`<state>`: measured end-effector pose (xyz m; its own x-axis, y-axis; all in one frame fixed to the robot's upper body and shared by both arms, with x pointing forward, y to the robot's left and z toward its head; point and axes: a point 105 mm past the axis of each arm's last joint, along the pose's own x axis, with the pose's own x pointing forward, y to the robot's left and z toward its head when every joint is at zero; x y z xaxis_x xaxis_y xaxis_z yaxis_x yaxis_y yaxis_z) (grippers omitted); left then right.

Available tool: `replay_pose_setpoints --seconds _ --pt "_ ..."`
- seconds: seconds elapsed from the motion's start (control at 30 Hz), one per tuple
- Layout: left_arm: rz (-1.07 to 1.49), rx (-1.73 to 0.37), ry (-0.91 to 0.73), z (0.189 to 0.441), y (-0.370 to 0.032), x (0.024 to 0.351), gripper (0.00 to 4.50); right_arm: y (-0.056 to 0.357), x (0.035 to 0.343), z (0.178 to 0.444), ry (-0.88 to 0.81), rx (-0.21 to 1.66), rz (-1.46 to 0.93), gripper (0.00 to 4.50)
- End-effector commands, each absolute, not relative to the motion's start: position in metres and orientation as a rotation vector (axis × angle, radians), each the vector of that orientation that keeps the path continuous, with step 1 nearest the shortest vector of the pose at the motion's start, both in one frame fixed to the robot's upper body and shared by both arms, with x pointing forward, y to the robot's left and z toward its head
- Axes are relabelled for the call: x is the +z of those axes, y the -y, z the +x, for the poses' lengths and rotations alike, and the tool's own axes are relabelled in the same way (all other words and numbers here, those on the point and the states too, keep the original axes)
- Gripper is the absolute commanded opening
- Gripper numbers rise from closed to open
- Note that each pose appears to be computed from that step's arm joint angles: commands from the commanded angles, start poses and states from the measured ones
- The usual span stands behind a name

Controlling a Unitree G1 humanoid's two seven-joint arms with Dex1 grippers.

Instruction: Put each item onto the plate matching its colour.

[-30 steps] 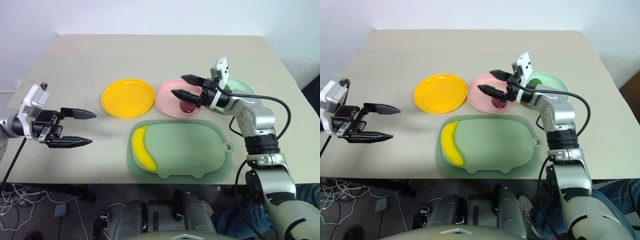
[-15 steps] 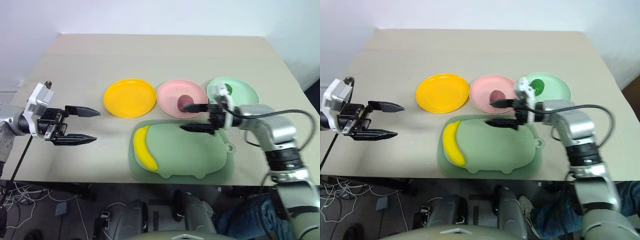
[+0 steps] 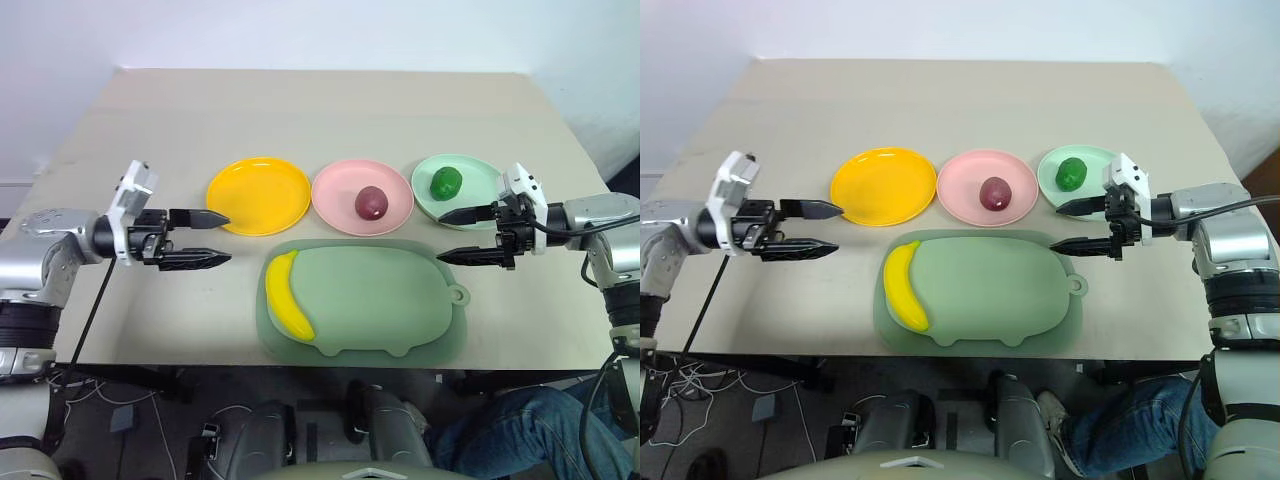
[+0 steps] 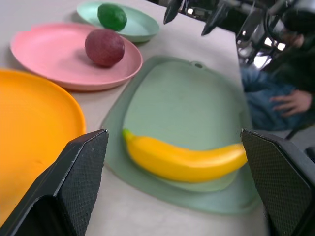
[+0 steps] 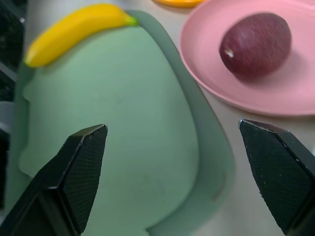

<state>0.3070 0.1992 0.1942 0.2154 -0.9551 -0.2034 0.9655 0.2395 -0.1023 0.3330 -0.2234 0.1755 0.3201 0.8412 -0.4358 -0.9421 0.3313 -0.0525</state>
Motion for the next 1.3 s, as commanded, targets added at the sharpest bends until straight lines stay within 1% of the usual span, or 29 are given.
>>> replay_pose_setpoints --seconds 0.03,0.07,0.13,0.23,0.27,0.33,0.37,0.47,0.5,0.57,0.63,0.77,0.83,0.87,0.93,1.0,1.07,1.17,1.23,1.27,1.3 --pt "0.031 -1.347 -0.288 0.308 -0.178 0.200 4.50 0.230 0.194 0.337 -0.305 1.173 -0.373 4.49" --pt "-0.002 -1.346 -0.318 0.308 -0.173 0.200 4.50 0.229 0.195 0.337 -0.302 1.177 -0.375 4.49" --pt "0.049 -1.330 -0.375 0.309 -0.161 0.193 4.50 0.227 0.197 0.339 -0.284 1.175 -0.373 4.49" --pt "0.011 -1.336 -0.446 0.306 -0.151 0.190 4.50 0.223 0.199 0.342 -0.265 1.177 -0.368 4.49" --pt "0.033 -1.329 -0.449 0.306 -0.149 0.190 4.50 0.222 0.199 0.343 -0.265 1.176 -0.370 4.49" --pt "0.200 -1.309 -0.457 0.306 -0.147 0.180 4.50 0.222 0.198 0.346 -0.259 1.159 -0.374 4.49" --pt "0.275 -1.292 -0.431 0.307 -0.146 0.179 4.50 0.222 0.199 0.347 -0.255 1.163 -0.366 4.49" --pt "0.314 -1.325 -0.376 0.301 -0.142 0.189 4.50 0.222 0.200 0.349 -0.249 1.152 -0.364 4.49" --pt "0.364 -1.306 -0.338 0.303 -0.141 0.191 4.50 0.222 0.200 0.349 -0.248 1.149 -0.365 4.49" --pt "0.444 -1.277 -0.319 0.306 -0.141 0.186 4.50 0.221 0.199 0.350 -0.246 1.145 -0.361 4.49" --pt "0.488 -1.249 -0.272 0.308 -0.138 0.186 4.50 0.221 0.197 0.350 -0.245 1.143 -0.359 4.49" --pt "0.503 -1.279 -0.200 0.303 -0.130 0.191 4.50 0.219 0.193 0.351 -0.251 1.141 -0.356 4.49" --pt "0.501 -1.266 -0.148 0.305 -0.130 0.197 4.50 0.219 0.193 0.352 -0.251 1.142 -0.357 4.49" --pt "0.472 -1.291 -0.169 0.304 -0.133 0.198 4.50 0.218 0.194 0.353 -0.249 1.138 -0.360 4.49" --pt "0.484 -1.274 -0.161 0.308 -0.140 0.201 4.50 0.218 0.194 0.354 -0.244 1.134 -0.362 4.49" --pt "0.404 -1.339 -0.227 0.301 -0.143 0.199 4.50 0.219 0.196 0.355 -0.238 1.122 -0.368 4.49" --pt "0.400 -1.357 -0.199 0.300 -0.143 0.203 4.50 0.219 0.197 0.356 -0.236 1.123 -0.363 4.49" --pt "0.347 -1.403 -0.248 0.294 -0.147 0.203 4.50 0.220 0.195 0.355 -0.245 1.124 -0.367 4.49" --pt "0.314 -1.401 -0.257 0.297 -0.150 0.203 4.50 0.220 0.196 0.356 -0.241 1.121 -0.361 4.49" --pt "0.343 -1.386 -0.227 0.300 -0.150 0.206 4.50 0.220 0.196 0.356 -0.241 1.120 -0.365 4.49" --pt "0.392 -1.328 -0.138 0.309 -0.150 0.210 4.50 0.219 0.195 0.356 -0.243 1.120 -0.362 4.49"
